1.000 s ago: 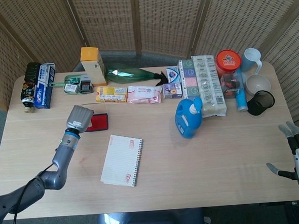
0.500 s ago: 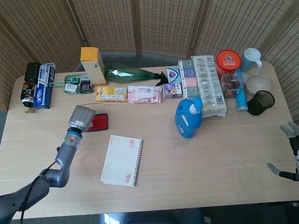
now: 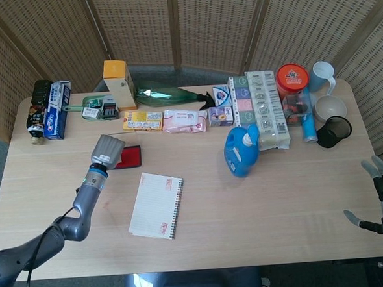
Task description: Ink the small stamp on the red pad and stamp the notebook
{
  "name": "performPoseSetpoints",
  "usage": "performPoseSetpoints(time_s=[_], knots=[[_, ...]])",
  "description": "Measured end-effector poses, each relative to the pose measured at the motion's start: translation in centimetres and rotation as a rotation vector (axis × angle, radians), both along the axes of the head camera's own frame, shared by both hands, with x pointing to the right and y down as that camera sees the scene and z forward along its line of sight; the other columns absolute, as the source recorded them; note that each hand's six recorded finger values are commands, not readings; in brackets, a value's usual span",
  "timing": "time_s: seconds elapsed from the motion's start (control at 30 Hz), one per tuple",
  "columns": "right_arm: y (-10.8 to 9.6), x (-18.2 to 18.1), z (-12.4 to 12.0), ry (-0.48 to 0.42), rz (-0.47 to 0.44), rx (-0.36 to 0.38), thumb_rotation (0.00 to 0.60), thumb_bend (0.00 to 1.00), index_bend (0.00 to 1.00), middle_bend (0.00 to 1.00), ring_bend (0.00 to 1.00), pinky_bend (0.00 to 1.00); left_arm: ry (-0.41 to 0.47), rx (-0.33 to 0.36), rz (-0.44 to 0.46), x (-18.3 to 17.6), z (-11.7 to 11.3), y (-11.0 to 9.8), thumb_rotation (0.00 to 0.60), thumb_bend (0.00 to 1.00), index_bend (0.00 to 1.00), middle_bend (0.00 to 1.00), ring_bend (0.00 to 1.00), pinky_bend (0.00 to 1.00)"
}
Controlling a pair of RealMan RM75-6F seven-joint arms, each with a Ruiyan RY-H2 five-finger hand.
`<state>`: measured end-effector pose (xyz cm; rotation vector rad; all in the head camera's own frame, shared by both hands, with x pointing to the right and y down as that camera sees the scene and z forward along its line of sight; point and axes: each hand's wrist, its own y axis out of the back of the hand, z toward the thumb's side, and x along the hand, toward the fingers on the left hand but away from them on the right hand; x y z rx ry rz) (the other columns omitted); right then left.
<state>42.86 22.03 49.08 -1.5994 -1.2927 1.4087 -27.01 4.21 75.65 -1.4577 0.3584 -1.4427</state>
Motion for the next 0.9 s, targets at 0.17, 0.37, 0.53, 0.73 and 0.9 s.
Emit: performPoseSetpoints(time_s=[0.17, 0.37, 0.53, 0.73, 0.9], knots=[[0.0, -0.1, 0.0, -0.003, -0.002, -0.001, 0.57, 0.0, 0.06, 0.0, 0.0, 0.0, 0.019, 0.021, 0.012, 0.0, -1.4, -0.2, 0.6, 0.35, 0.63, 1.0, 1.0, 1.0], [0.1, -0.4, -0.1, -0.01, -0.012, -0.001, 0.572, 0.0, 0.06, 0.0, 0.0, 0.0, 0.06, 0.048, 0.045, 0.4, -3.9, -0.1, 0.6, 0.35, 0.63, 1.0, 1.0, 1.0], [0.1, -0.4, -0.1, -0.013, -0.013, -0.004, 0.569, 0.0, 0.06, 0.0, 0.0, 0.0, 0.124, 0.04, 0.107, 1.8, -6.7, 1.4, 0.6, 0.35, 0.63, 1.0, 1.0, 1.0], [0.2, -0.4, -0.1, -0.016, -0.013, -0.003, 0.572, 0.0, 0.06, 0.0, 0.0, 0.0, 0.15, 0.02, 0.19, 3.0, -8.6, 3.9, 0.6, 0.36, 0.63, 1.0, 1.0, 1.0], [0.2, -0.3, -0.2, -0.017, -0.008, -0.004, 0.571, 0.0, 0.06, 0.0, 0.0, 0.0, 0.138, -0.001, 0.233, 3.7, -8.3, 5.4, 0.6, 0.35, 0.63, 1.0, 1.0, 1.0]])
